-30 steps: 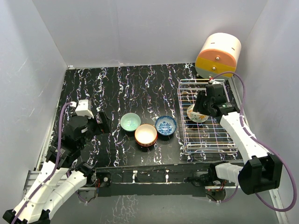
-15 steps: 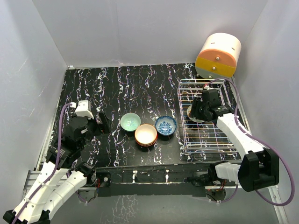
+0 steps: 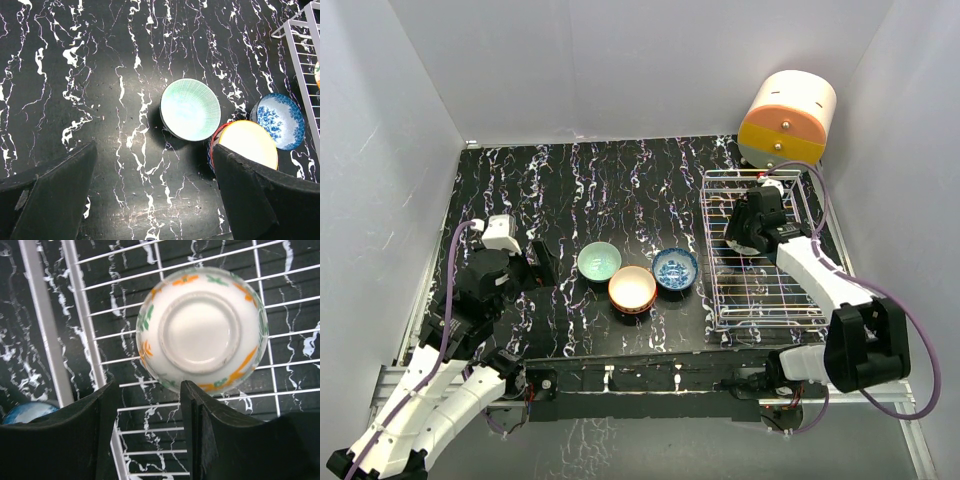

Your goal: Load the bowls into the dish rack

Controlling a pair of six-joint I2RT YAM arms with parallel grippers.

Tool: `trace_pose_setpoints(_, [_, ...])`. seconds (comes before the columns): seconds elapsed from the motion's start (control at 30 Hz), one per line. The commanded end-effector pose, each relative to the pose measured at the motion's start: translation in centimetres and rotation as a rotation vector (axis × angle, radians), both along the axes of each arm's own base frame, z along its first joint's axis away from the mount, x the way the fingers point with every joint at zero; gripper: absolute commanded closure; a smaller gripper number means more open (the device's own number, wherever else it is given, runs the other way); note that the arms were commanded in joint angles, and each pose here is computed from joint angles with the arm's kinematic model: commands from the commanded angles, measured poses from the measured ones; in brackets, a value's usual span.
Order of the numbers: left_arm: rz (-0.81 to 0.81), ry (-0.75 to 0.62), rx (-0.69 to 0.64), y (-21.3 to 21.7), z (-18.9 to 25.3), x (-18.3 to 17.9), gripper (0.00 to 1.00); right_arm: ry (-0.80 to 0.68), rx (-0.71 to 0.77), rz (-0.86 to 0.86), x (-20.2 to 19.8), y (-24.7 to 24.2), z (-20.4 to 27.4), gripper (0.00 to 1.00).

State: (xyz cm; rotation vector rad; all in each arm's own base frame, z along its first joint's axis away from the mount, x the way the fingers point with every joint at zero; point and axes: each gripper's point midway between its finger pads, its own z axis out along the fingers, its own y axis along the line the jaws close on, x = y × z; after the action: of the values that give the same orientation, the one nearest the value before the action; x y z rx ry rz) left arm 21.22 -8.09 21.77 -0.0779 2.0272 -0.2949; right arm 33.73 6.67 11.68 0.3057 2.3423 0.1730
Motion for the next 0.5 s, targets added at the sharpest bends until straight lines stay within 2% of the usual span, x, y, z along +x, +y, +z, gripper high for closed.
trace_pose_setpoints(0.0, [0.010, 0.001, 0.012, 0.4, -0.1, -0.3, 0.03, -0.088, -0.100, -0.088, 2.7, -2.1, 0.8, 0.45])
trace_pose_setpoints(0.47, [0.015, -0.021, 0.004, 0.8, 0.5, -0.8, 0.03, -0.177, -0.232, -0.285, 6.3, -5.9, 1.5, 0.46])
